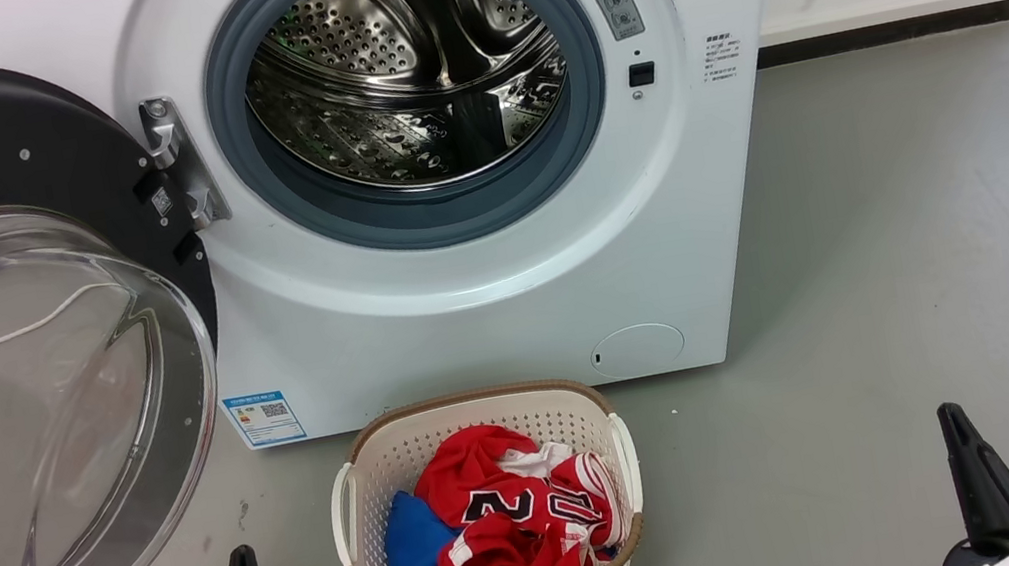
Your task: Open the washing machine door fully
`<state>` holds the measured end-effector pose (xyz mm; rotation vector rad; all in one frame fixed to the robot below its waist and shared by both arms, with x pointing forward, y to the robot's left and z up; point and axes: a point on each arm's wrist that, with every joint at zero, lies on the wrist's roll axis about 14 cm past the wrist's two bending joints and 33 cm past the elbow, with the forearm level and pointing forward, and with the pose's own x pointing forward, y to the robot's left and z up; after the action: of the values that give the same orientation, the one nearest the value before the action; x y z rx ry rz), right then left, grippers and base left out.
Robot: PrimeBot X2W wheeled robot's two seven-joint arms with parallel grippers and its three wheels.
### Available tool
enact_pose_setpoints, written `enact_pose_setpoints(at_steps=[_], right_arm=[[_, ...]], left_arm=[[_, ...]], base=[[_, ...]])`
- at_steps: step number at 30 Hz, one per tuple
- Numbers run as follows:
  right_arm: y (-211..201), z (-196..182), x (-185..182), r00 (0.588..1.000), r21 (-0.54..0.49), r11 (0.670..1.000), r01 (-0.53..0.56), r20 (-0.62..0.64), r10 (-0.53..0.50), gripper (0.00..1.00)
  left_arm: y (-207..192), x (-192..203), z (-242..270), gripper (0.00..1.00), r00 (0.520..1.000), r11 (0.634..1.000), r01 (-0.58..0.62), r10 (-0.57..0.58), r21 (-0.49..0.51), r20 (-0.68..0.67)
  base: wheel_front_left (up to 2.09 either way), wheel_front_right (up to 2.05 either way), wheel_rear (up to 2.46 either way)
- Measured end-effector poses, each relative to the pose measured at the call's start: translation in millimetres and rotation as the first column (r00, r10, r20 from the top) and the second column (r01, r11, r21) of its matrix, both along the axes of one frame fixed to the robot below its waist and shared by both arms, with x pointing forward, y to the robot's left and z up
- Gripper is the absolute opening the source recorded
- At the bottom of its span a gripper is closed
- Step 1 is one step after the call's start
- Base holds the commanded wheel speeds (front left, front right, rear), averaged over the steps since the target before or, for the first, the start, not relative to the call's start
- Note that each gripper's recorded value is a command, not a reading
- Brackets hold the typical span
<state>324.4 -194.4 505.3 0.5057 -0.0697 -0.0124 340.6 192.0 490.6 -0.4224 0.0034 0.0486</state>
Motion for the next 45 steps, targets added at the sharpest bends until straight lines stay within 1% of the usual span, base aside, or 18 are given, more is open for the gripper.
enact_pose_setpoints(at_steps=[6, 13, 14, 16, 19, 30, 45], right_arm=[[-2.2, -1.3, 5.3, 1.000, 0.094, 0.996, 0.004, -0.010, -0.003, 0.00], [-4.4, -1.8, 10.8, 1.000, 0.195, 0.981, 0.009, -0.018, -0.005, 0.00], [-5.2, -3.6, 12.3, 1.000, 0.234, 0.972, 0.011, -0.027, -0.005, 0.00], [-5.8, -3.9, 15.4, 1.000, 0.284, 0.959, 0.012, -0.031, -0.003, 0.00], [-6.7, -6.2, 16.4, 0.999, 0.323, 0.946, 0.016, -0.040, -0.003, 0.00], [-7.7, -3.4, 26.1, 0.999, 0.442, 0.897, 0.012, -0.038, 0.005, 0.00], [-8.2, -3.5, 35.7, 0.999, 0.580, 0.814, 0.010, -0.042, 0.018, 0.00]], left_arm=[[2.6, 4.1, -0.4, 0.00, 1.000, 0.995, -0.012, 0.011, -0.100, -0.008], [4.7, 8.4, -1.5, 0.00, 1.000, 0.978, -0.022, 0.018, -0.209, -0.019], [4.8, 9.7, -2.2, 0.00, 1.000, 0.967, -0.023, 0.018, -0.253, -0.025], [4.8, 12.6, -1.5, 0.00, 1.000, 0.951, -0.023, 0.016, -0.309, -0.024], [5.2, 13.9, -2.2, 0.00, 0.999, 0.937, -0.027, 0.018, -0.348, -0.029], [5.4, 19.3, -2.3, 0.00, 0.999, 0.878, -0.028, 0.013, -0.478, -0.034], [5.7, 26.6, -0.1, 0.00, 1.000, 0.782, -0.023, 0.006, -0.622, -0.029]], base=[[0.00, 0.00, 0.00], [0.00, 0.00, 0.00], [0.00, 0.00, 0.00], [0.00, 0.00, 0.00], [0.00, 0.00, 0.00], [0.00, 0.00, 0.00], [0.00, 0.00, 0.00]])
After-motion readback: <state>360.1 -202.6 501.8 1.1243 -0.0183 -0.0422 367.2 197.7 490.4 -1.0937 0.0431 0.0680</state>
